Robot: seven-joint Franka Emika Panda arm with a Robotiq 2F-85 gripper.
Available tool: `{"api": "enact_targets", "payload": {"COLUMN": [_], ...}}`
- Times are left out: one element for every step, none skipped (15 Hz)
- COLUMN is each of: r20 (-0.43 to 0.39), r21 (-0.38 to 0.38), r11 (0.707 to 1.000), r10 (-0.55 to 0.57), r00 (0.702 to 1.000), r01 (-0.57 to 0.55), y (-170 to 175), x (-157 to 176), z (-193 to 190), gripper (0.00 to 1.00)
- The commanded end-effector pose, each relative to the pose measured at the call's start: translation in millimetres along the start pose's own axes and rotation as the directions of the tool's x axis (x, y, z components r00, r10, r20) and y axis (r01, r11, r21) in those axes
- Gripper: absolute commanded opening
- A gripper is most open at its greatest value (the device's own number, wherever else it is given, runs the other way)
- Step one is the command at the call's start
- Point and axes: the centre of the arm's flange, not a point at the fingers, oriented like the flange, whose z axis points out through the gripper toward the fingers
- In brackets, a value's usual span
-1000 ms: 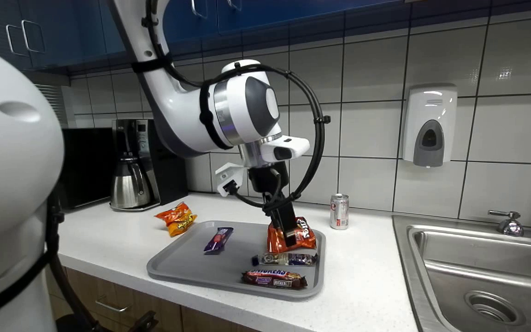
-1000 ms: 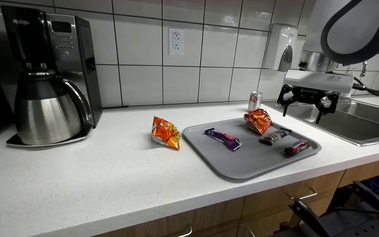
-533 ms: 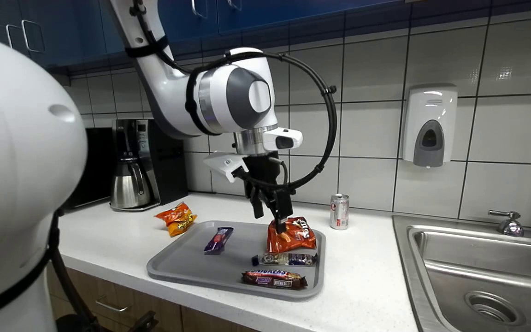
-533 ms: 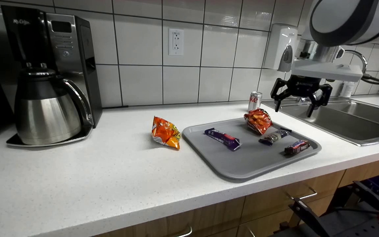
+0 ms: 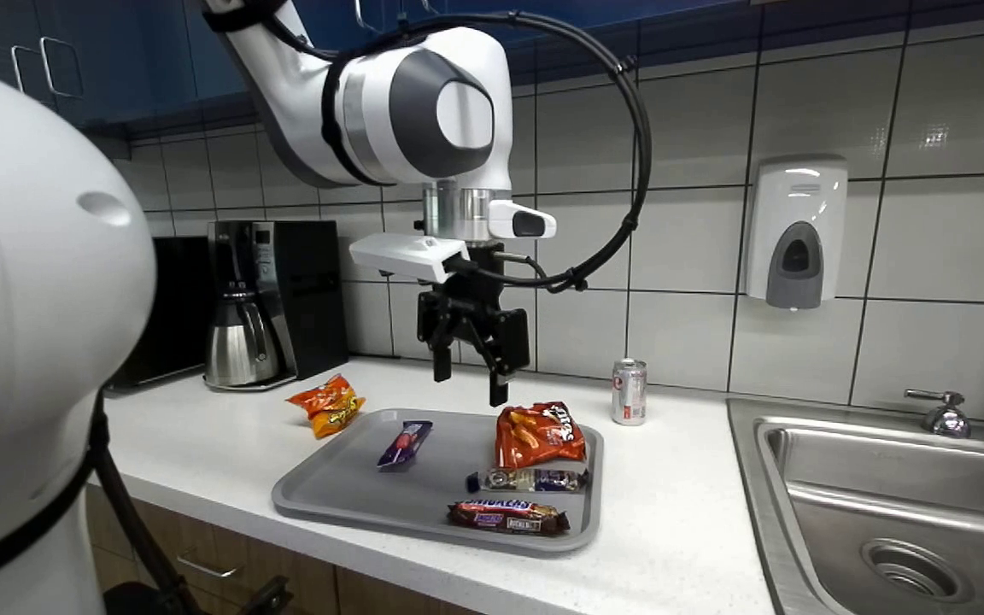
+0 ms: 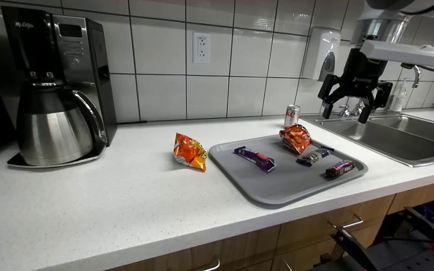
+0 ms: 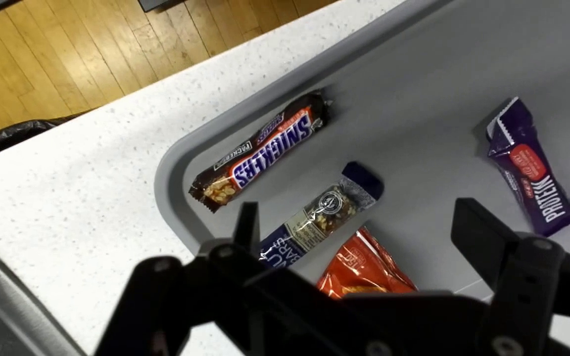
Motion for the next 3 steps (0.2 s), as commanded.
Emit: {"api": "enact_targets", "payload": {"r20": [0.001, 0.0, 0.001], "r21": [0.0, 0.0, 0.0], "r11": [1.0, 1.0, 1.0], "r10": [-0.006, -0.009, -0.01], "r00": [1.0, 1.0, 1.0], "r01": [0.006, 0.009, 0.01], "y": [0.9, 1.0, 1.1], "x": [-0.8, -1.2, -1.3], "z": [-2.6, -3.9, -4.0], "gripper": [1.0, 1.0, 1.0]}}
